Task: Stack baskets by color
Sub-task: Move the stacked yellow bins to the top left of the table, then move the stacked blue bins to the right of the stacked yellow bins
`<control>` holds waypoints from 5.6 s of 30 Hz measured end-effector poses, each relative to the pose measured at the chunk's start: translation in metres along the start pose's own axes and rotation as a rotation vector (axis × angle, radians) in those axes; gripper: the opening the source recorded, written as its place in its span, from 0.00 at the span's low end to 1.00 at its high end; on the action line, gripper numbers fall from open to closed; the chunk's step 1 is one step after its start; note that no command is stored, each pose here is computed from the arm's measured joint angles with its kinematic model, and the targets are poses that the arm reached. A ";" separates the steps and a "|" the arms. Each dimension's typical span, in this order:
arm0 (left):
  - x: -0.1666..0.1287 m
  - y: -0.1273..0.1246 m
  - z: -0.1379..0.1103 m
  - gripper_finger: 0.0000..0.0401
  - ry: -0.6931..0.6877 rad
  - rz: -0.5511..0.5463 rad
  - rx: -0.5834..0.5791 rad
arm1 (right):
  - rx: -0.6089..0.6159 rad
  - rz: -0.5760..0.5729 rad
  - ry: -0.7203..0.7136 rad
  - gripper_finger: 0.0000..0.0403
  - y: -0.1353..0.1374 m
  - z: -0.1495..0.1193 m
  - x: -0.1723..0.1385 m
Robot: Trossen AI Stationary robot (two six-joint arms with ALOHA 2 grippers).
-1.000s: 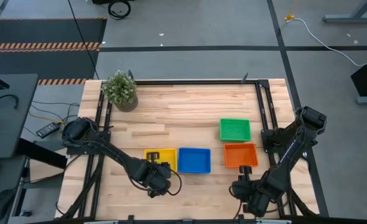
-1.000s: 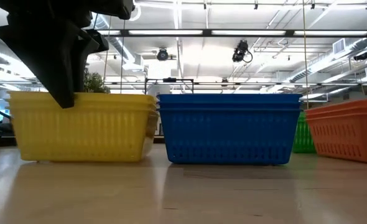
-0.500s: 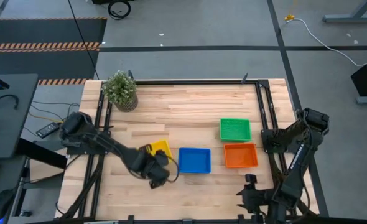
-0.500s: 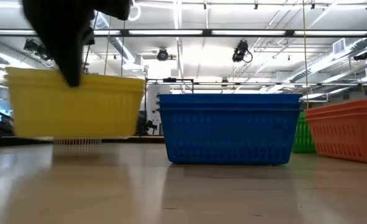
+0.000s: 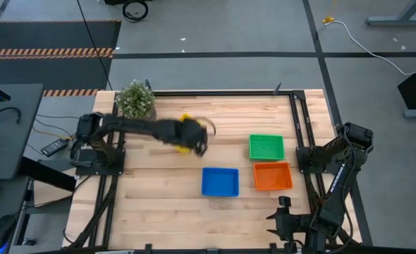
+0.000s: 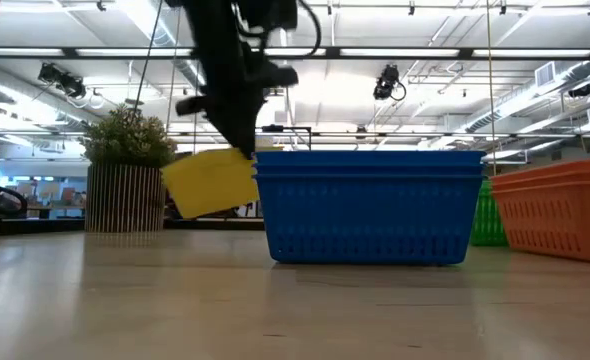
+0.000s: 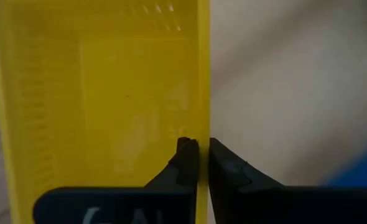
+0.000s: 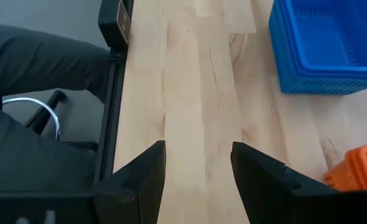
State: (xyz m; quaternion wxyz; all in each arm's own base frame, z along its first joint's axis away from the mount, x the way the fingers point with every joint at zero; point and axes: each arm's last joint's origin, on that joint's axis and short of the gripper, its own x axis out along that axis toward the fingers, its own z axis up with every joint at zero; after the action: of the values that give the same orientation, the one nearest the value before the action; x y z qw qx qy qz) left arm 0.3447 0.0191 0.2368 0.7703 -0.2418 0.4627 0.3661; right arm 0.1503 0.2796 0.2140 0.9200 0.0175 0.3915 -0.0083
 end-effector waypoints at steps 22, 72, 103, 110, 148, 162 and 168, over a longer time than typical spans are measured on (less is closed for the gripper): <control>0.040 0.069 0.067 0.10 -0.022 0.021 -0.530 | -0.025 -0.004 -0.010 0.46 0.000 0.000 0.000; -0.146 -0.063 -0.192 0.29 -0.470 -0.256 0.333 | -0.077 0.105 -0.098 0.63 -0.105 0.116 0.106; -0.118 -0.087 -0.220 0.29 -0.586 -0.210 0.311 | -0.546 -0.002 0.329 0.09 -0.145 0.128 0.162; -0.107 -0.082 -0.201 0.29 -0.576 -0.110 0.345 | -0.636 0.063 0.314 0.05 -0.188 0.148 0.153; -0.125 0.005 -0.087 0.29 -0.594 0.334 0.423 | -0.584 0.061 0.303 0.37 -0.336 0.160 0.115; -0.124 0.009 -0.085 0.29 -0.610 0.377 0.442 | -0.242 -0.133 0.299 0.02 -0.382 0.102 0.137; -0.122 0.011 -0.080 0.29 -0.614 0.398 0.429 | -0.204 -0.276 0.237 0.01 -0.408 0.106 0.133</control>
State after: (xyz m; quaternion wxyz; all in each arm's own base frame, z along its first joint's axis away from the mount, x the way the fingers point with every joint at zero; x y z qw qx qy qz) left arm 0.2560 -0.0727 0.3088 0.8195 0.1383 0.3151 0.4582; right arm 0.3066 -0.1323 0.1809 0.8546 -0.1287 0.4945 -0.0923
